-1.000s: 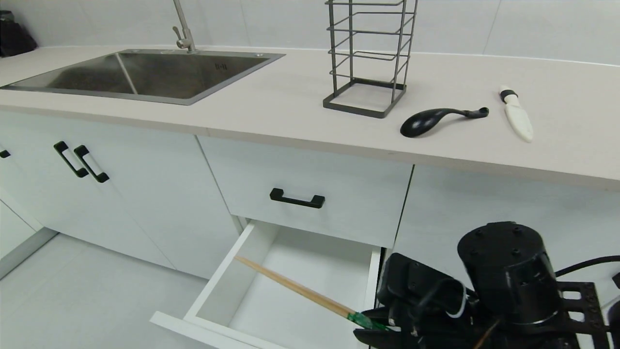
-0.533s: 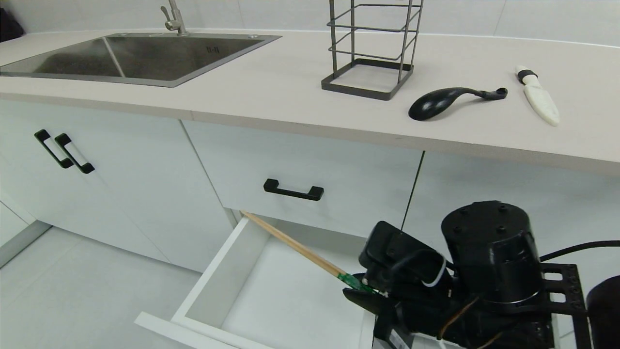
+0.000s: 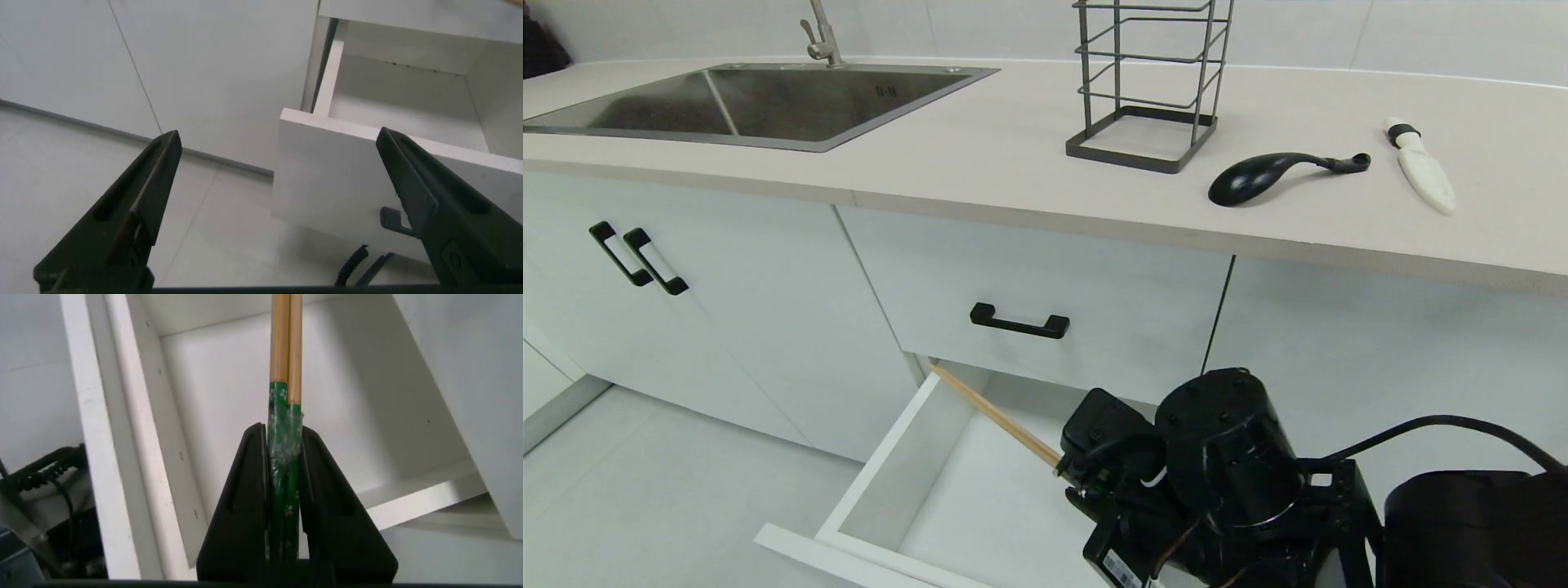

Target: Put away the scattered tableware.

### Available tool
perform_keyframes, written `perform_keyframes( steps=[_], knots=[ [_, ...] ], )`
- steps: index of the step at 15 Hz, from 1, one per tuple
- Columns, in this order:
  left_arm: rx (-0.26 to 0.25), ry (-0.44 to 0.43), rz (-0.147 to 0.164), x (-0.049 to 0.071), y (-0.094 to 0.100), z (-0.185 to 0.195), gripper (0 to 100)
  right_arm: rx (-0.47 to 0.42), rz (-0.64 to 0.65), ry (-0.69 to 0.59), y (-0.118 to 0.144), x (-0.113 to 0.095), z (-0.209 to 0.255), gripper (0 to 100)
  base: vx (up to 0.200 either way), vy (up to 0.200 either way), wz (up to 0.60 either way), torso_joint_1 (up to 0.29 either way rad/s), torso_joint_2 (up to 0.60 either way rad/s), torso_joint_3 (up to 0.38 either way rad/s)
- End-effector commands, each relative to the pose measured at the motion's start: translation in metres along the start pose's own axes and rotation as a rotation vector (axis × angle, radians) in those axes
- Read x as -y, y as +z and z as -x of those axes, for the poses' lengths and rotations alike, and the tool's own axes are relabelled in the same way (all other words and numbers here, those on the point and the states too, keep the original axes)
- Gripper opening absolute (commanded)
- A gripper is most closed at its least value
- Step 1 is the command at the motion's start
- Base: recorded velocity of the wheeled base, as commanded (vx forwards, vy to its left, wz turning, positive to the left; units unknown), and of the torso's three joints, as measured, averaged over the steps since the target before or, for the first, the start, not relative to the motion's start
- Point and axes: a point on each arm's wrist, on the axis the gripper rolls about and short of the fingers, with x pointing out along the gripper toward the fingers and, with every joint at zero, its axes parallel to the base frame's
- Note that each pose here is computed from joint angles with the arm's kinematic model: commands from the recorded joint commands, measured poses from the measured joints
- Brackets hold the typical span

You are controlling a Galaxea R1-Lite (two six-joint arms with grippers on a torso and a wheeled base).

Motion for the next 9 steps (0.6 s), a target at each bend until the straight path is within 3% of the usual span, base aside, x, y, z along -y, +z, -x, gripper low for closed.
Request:
perform_keyframes(
  steps=[1, 9],
  knots=[
    [-0.001, 0.000, 0.000, 0.000, 0.000, 0.000, 100, -0.050, -0.008, 0.001, -0.009, -0.006, -0.023, 0, 0.000, 0.000, 0.00, 0.000, 0.00, 0.000],
    [-0.001, 0.000, 0.000, 0.000, 0.000, 0.000, 100, -0.108, -0.031, -0.064, -0.019, -0.009, -0.064, 0, 0.000, 0.000, 0.00, 0.000, 0.00, 0.000]
  ],
)
